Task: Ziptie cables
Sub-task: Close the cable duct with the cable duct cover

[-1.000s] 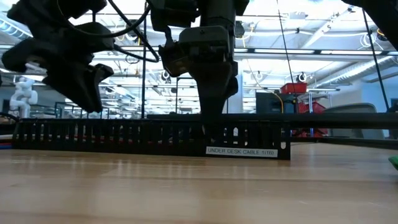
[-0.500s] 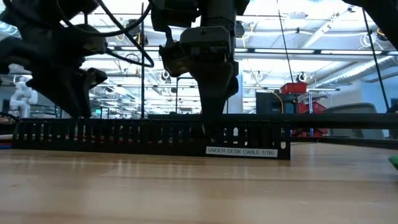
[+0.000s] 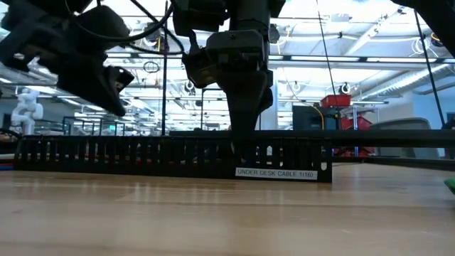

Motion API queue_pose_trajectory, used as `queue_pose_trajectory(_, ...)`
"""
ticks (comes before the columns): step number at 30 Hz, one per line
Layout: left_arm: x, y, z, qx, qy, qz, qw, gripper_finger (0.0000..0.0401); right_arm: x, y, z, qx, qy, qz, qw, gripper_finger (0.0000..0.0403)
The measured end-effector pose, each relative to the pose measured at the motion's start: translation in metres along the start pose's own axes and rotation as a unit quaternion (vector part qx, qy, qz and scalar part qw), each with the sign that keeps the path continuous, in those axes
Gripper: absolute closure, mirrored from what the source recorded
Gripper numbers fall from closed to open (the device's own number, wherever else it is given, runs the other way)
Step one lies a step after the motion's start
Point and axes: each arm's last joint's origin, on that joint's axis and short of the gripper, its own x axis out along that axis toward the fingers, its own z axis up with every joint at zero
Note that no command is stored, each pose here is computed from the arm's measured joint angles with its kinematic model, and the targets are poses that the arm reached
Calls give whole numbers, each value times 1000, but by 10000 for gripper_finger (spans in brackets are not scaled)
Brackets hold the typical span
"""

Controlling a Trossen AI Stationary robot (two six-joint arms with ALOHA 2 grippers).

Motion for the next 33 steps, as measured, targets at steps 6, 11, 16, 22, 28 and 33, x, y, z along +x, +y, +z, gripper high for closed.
queue_pose_trajectory(6, 11, -2, 7, -12, -66, -9, 998, 400, 0, 0, 0, 1, 0, 0, 1000, 186)
queue_pose_trajectory(11, 31, -4, 1, -53, -119, -27, 991, 400, 0, 0, 0, 1, 2, 4, 1000, 186)
queue_pose_trajectory(16, 42, -3, 4, -54, -152, -51, 986, 400, 0, 1, 0, 0, 5, 10, 1000, 186)
queue_pose_trajectory(22, 52, 9, 5, -35, -170, -32, 984, 401, 0, 1, 0, 1, 5, 11, 1000, 186)
queue_pose_trajectory(28, 63, 14, 3, -40, -165, -35, 985, 401, 0, 1, 0, -1, 3, 10, 1000, 186)
queue_pose_trajectory(33, 62, 14, 19, -38, -195, -36, 979, 401, 1, 5, -1, -14, -3, 0, 1000, 186)
